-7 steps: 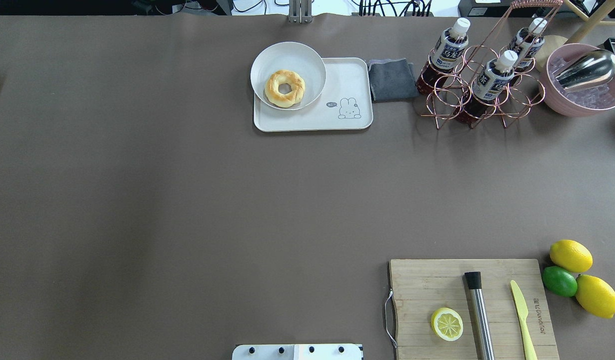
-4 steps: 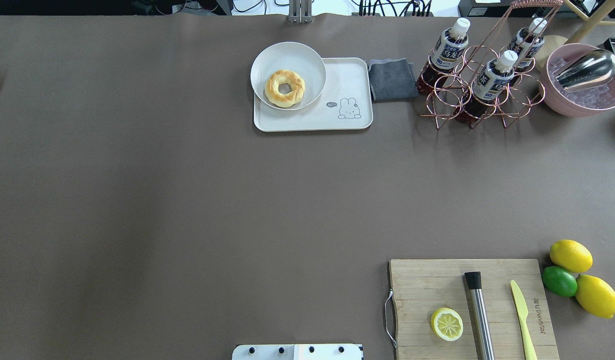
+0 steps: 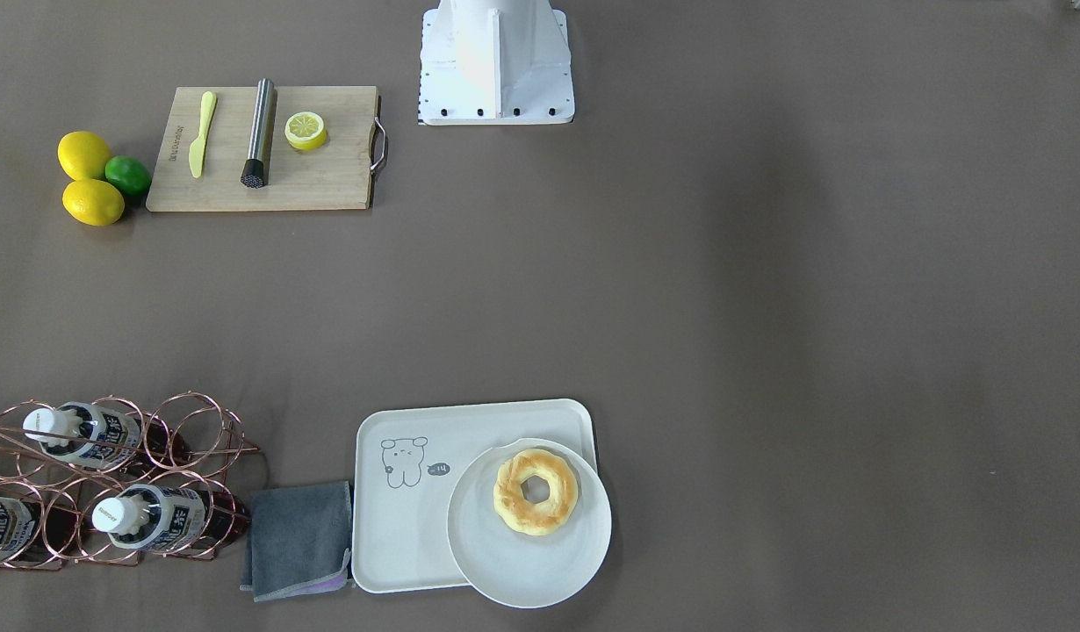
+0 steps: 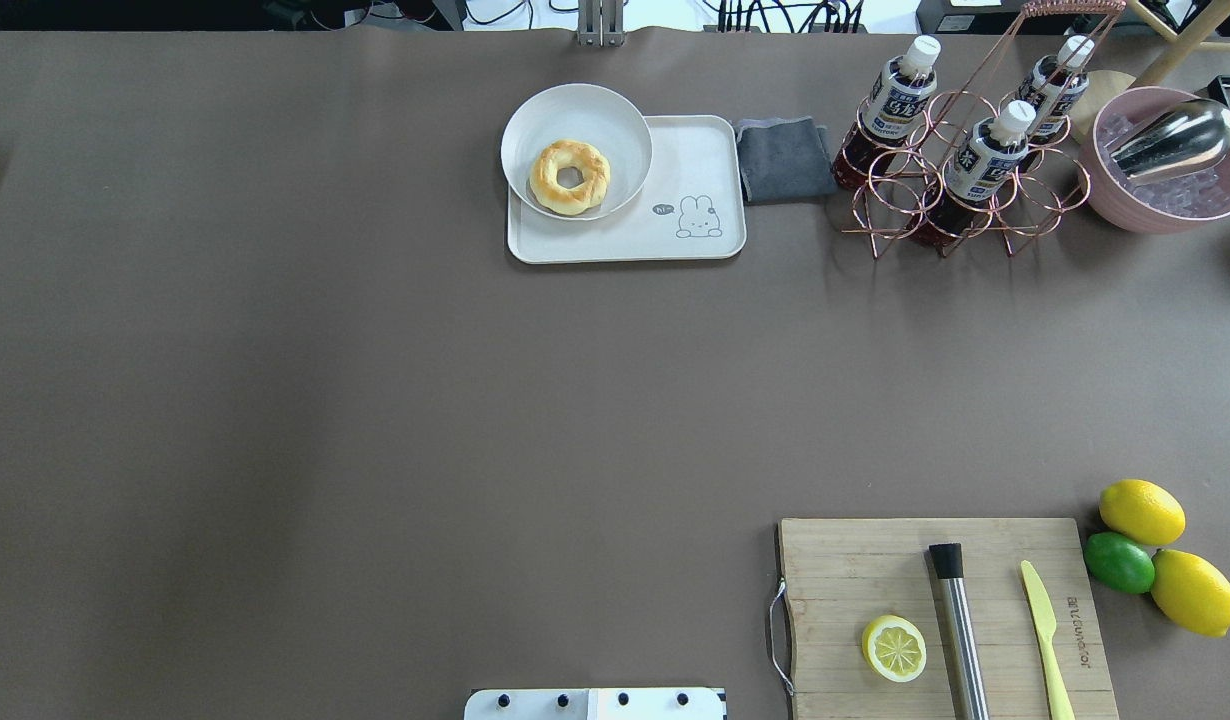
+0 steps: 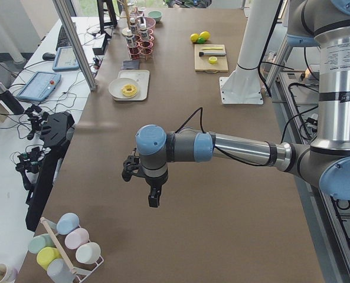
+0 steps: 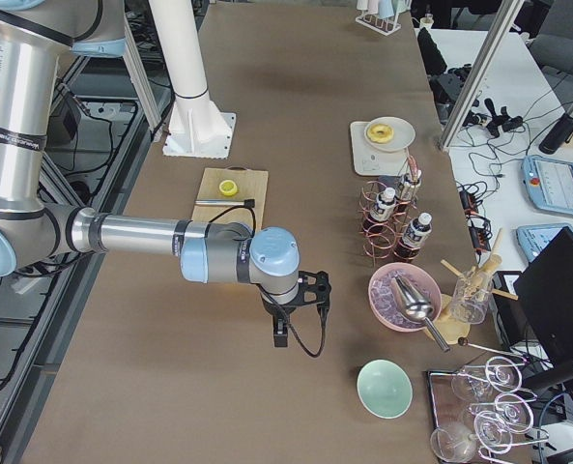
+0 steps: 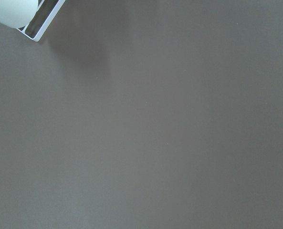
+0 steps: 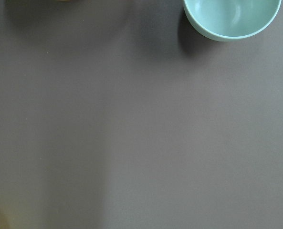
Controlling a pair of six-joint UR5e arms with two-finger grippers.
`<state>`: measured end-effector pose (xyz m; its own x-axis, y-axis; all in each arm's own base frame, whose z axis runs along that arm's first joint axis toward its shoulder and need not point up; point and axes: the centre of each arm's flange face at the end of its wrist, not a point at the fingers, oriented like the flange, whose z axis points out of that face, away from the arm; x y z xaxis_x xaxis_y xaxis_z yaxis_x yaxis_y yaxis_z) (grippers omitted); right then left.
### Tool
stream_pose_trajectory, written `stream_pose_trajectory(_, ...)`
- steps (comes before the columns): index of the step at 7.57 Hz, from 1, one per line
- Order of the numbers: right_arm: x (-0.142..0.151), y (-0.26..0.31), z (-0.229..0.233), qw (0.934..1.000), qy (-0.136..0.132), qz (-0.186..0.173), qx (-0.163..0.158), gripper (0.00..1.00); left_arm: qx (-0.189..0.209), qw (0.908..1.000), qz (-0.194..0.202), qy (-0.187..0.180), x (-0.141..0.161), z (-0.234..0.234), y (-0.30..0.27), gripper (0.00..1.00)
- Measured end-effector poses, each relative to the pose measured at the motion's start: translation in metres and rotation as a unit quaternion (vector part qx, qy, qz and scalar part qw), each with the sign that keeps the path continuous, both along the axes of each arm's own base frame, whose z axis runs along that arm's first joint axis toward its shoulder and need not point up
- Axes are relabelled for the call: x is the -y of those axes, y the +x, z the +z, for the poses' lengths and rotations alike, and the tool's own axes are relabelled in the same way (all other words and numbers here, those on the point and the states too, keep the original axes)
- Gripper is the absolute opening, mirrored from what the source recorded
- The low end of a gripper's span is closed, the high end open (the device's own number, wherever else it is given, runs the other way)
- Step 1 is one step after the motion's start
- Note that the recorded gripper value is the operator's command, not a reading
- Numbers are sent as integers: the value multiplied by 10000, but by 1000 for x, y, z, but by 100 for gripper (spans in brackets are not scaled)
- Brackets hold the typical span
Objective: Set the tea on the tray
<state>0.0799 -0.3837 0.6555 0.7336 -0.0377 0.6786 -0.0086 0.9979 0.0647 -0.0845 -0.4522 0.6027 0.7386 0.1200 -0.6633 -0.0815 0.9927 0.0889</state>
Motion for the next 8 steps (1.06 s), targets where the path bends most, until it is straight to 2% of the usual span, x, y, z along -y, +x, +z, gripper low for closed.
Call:
stream_pose_trajectory(4, -4, -3, 3, 9998, -66, -6, 185, 100, -20, 9999, -28, 135, 8, -15, 0, 98)
stream_pose_trajectory(6, -4, -5, 2, 9995, -10, -35, 317, 100, -37, 9993, 6, 378, 16, -20, 0, 98)
stream_pose_trajectory(8, -1, -6, 0, 9990, 22, -46, 442, 100, -337, 9982, 15, 489, 23, -22, 5, 98)
